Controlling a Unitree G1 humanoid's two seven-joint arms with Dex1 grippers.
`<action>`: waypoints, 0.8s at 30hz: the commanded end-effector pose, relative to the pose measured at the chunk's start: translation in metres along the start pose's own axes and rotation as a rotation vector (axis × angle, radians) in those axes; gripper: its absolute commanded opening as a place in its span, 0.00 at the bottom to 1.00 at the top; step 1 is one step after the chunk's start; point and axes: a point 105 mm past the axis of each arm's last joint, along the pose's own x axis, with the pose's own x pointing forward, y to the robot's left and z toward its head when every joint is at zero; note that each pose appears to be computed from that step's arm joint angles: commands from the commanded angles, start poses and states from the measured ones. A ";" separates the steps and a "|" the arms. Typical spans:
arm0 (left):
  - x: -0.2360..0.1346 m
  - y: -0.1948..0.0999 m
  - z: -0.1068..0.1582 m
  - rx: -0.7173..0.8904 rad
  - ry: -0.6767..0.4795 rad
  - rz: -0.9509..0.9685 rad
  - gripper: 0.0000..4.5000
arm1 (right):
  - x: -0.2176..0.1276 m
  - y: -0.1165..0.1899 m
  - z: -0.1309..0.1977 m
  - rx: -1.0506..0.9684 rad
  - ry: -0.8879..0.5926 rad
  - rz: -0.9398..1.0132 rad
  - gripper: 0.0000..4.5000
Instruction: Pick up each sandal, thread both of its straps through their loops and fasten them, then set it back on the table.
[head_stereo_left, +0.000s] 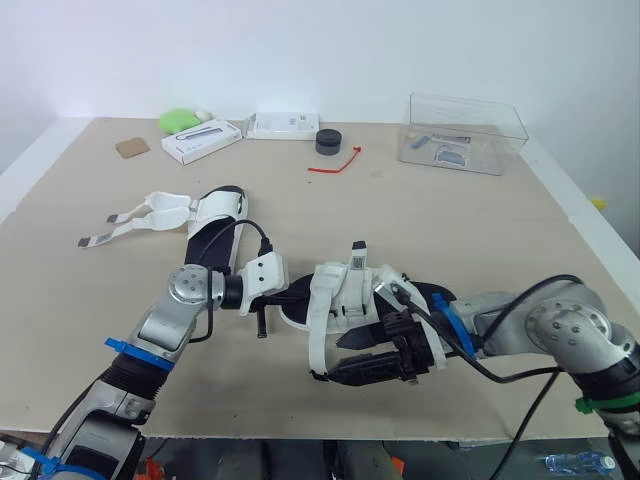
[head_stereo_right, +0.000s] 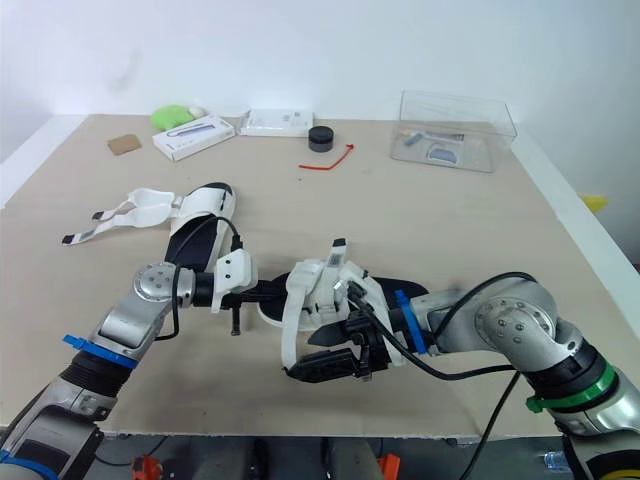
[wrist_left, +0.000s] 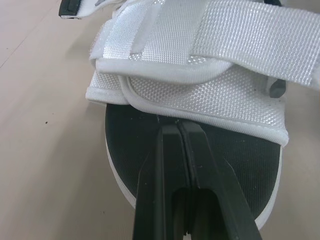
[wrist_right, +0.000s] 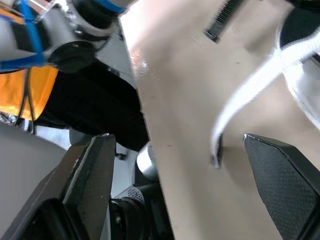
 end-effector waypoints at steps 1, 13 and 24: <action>0.001 -0.003 -0.007 -0.013 0.028 -0.005 0.00 | 0.003 -0.002 0.010 -0.002 -0.003 -0.027 0.97; 0.003 -0.005 -0.007 -0.017 0.026 -0.004 0.00 | 0.010 -0.004 0.010 0.061 0.029 -0.043 0.97; 0.003 -0.002 -0.007 -0.017 0.024 0.001 0.00 | 0.018 -0.011 0.007 0.080 0.061 -0.098 0.04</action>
